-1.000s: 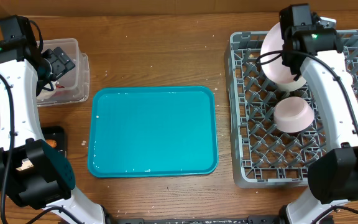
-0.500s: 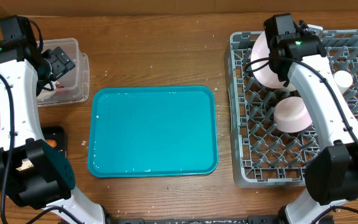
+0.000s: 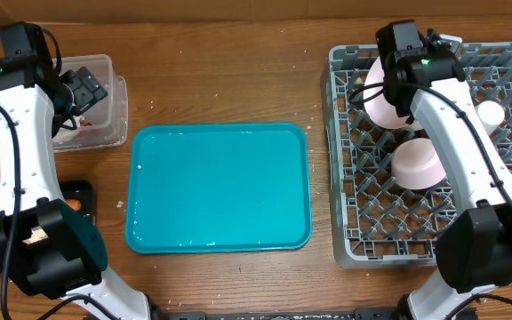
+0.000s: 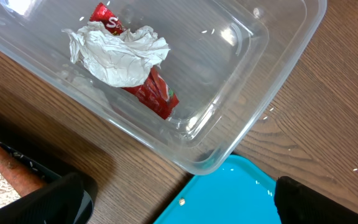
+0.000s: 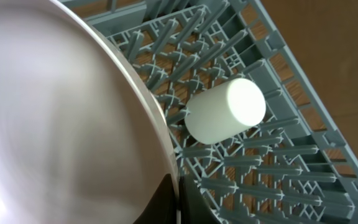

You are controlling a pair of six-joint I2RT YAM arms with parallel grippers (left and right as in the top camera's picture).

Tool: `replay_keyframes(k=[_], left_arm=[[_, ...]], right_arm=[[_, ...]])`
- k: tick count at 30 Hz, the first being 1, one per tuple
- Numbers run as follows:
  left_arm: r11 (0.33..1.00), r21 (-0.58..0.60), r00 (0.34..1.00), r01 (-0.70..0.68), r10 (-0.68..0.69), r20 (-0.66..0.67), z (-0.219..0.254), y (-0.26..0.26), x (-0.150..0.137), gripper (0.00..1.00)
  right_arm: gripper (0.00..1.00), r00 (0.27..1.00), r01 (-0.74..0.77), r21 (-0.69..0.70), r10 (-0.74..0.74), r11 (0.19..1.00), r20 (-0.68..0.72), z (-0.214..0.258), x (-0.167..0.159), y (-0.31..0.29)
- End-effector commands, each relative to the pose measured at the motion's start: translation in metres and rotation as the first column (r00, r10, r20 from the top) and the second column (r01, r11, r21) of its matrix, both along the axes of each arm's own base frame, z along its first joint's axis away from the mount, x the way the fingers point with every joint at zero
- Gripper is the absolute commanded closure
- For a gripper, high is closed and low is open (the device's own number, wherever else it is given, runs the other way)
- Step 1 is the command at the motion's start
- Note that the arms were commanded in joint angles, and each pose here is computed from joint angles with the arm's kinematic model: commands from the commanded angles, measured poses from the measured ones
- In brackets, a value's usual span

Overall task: Sort waste into correct bins and load items into the dishwasher
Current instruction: 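Lower the plate upright into a rack slot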

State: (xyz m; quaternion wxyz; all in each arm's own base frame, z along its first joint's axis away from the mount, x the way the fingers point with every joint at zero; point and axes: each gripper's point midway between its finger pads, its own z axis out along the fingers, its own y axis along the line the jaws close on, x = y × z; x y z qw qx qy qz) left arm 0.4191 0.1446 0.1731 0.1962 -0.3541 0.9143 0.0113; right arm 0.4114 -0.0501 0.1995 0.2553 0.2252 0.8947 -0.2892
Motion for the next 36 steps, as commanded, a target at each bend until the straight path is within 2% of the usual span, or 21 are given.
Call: replay_keyframes(k=[1, 6, 7, 9, 10, 15, 19, 22, 26, 30, 33, 36], left_arm=[[1.0, 0.03, 1.0, 0.005, -0.005, 0.03, 0.014, 0.004, 0.003, 0.0], [1.0, 0.031, 1.0, 0.005, -0.005, 0.03, 0.014, 0.004, 0.003, 0.0], [1.0, 0.03, 1.0, 0.005, -0.005, 0.03, 0.014, 0.004, 0.003, 0.0], [1.0, 0.031, 1.0, 0.005, -0.005, 0.03, 0.014, 0.004, 0.003, 0.0], [1.0, 0.03, 1.0, 0.004, -0.005, 0.03, 0.014, 0.004, 0.003, 0.0], [1.0, 0.03, 1.0, 0.004, -0.005, 0.03, 0.014, 0.004, 0.003, 0.0], [1.0, 0.03, 1.0, 0.004, -0.005, 0.03, 0.014, 0.004, 0.003, 0.0], [1.0, 0.03, 1.0, 0.005, -0.005, 0.03, 0.014, 0.004, 0.003, 0.0], [1.0, 0.03, 1.0, 0.005, -0.005, 0.03, 0.014, 0.004, 0.003, 0.0], [1.0, 0.03, 1.0, 0.004, -0.005, 0.03, 0.014, 0.004, 0.003, 0.0], [1.0, 0.03, 1.0, 0.004, -0.005, 0.03, 0.014, 0.004, 0.003, 0.0], [1.0, 0.031, 1.0, 0.005, -0.005, 0.03, 0.014, 0.004, 0.003, 0.0]], right_arm=[[0.94, 0.999, -0.038, 0.017, 0.039, 0.999, -0.007, -0.004, -0.001, 0.018], [0.82, 0.992, -0.125, 0.017, 0.125, 0.992, -0.01, -0.003, 0.0, 0.054], [0.64, 0.99, -0.141, 0.019, 0.141, 0.99, -0.006, -0.002, 0.0, 0.061], [0.07, 0.988, -0.153, 0.031, 0.153, 0.988, 0.015, 0.002, 0.0, 0.074], [0.0, 0.986, -0.164, 0.048, 0.163, 0.985, 0.022, 0.005, -0.001, 0.081], [0.0, 0.979, -0.202, 0.218, 0.193, 0.955, 0.061, 0.03, -0.011, 0.11], [0.0, 0.967, -0.252, 0.354, 0.217, 0.901, 0.136, 0.07, -0.025, 0.126], [0.0, 0.95, -0.305, 0.433, 0.239, 0.848, 0.2, 0.096, -0.041, 0.135], [0.0, 0.941, -0.333, 0.482, 0.258, 0.811, 0.217, 0.114, -0.07, 0.138], [0.0, 0.943, -0.334, 0.451, 0.296, 0.828, 0.155, 0.103, -0.092, 0.139], [0.0, 0.933, -0.353, 0.426, 0.348, 0.833, 0.093, 0.076, -0.108, 0.149], [0.0, 0.917, -0.39, 0.408, 0.389, 0.825, 0.091, 0.047, -0.115, 0.168]])
